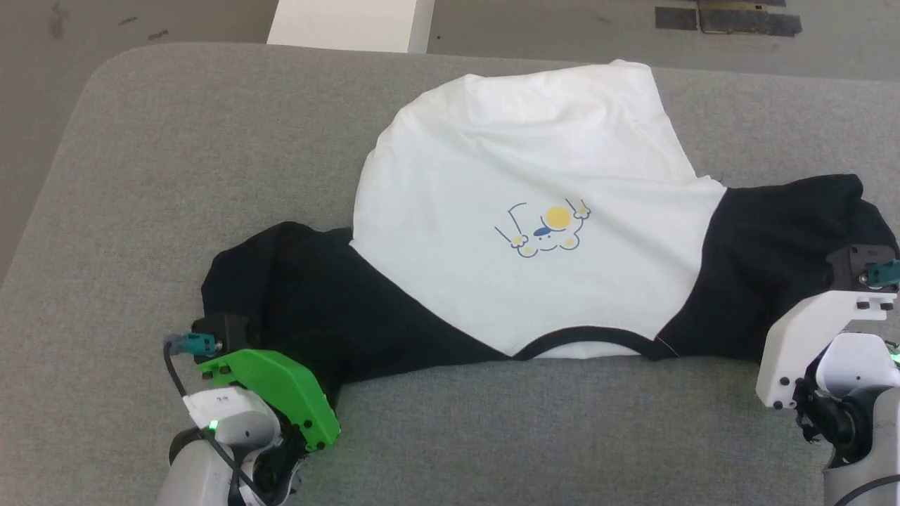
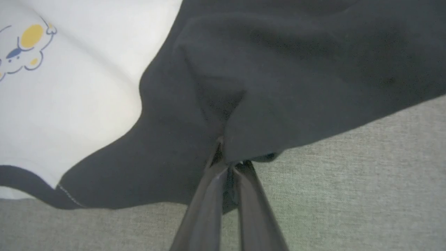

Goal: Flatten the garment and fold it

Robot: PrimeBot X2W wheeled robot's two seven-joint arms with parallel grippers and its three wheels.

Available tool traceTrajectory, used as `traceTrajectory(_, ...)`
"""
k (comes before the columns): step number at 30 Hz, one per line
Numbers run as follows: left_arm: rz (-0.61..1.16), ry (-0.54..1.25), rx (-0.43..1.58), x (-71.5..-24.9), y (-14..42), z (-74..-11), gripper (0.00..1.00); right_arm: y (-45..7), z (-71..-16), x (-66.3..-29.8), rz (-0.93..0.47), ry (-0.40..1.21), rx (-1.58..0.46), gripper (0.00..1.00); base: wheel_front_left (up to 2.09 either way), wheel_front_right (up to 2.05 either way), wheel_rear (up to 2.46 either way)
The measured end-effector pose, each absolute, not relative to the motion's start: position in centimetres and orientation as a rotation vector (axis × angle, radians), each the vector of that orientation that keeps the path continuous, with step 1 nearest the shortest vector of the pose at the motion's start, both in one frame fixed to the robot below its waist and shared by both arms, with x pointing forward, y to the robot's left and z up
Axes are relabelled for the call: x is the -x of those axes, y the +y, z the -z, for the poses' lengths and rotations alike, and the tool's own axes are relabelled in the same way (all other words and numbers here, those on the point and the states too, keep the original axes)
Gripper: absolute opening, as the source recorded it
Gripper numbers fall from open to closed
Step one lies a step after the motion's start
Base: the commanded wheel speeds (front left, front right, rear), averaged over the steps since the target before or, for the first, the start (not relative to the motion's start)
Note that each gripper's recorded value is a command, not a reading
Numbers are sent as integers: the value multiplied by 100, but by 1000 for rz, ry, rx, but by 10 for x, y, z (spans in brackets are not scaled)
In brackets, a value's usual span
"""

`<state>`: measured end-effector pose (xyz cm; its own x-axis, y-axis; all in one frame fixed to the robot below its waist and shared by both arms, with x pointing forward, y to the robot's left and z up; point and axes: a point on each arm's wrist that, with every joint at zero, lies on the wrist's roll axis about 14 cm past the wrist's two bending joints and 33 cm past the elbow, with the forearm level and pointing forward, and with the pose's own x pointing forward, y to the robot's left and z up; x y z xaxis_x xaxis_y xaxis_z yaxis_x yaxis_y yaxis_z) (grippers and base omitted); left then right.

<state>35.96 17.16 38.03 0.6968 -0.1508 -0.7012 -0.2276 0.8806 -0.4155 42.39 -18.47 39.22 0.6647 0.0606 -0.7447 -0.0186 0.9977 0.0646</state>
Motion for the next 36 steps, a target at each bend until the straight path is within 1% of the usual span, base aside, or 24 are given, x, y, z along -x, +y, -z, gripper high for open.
traceTrajectory(5,-26,783,524,-366,168,-380,0,-186,-392,-423,-42,842,-54,0,0,0,0)
traceTrajectory(9,-15,725,574,-371,168,-392,0,-184,-396,-424,-46,823,-65,0,0,0,0)
traceTrajectory(10,0,637,642,-380,169,-414,0,-182,-403,-426,-58,795,-104,0,0,0,0)
traceTrajectory(14,45,457,715,-397,177,-465,0,-175,-428,-435,-89,711,-208,0,0,0,0)
traceTrajectory(17,107,286,746,-412,182,-521,0,-168,-465,-448,-134,597,-308,0,0,0,0)
traceTrajectory(20,159,115,710,-425,192,-582,0,-160,-513,-460,-197,471,-377,0,0,0,0)
traceTrajectory(25,265,-167,634,-435,195,-696,0,-149,-601,-469,-296,269,-406,0,0,0,0)
traceTrajectory(29,304,-367,548,-428,195,-776,0,-144,-666,-467,-355,128,-409,0,0,0,0)
traceTrajectory(32,320,-485,514,-418,195,-822,0,-144,-706,-461,-388,29,-421,0,0,0,0)
traceTrajectory(36,333,-567,474,-406,191,-859,0,-145,-737,-449,-412,-39,-424,0,0,0,0)
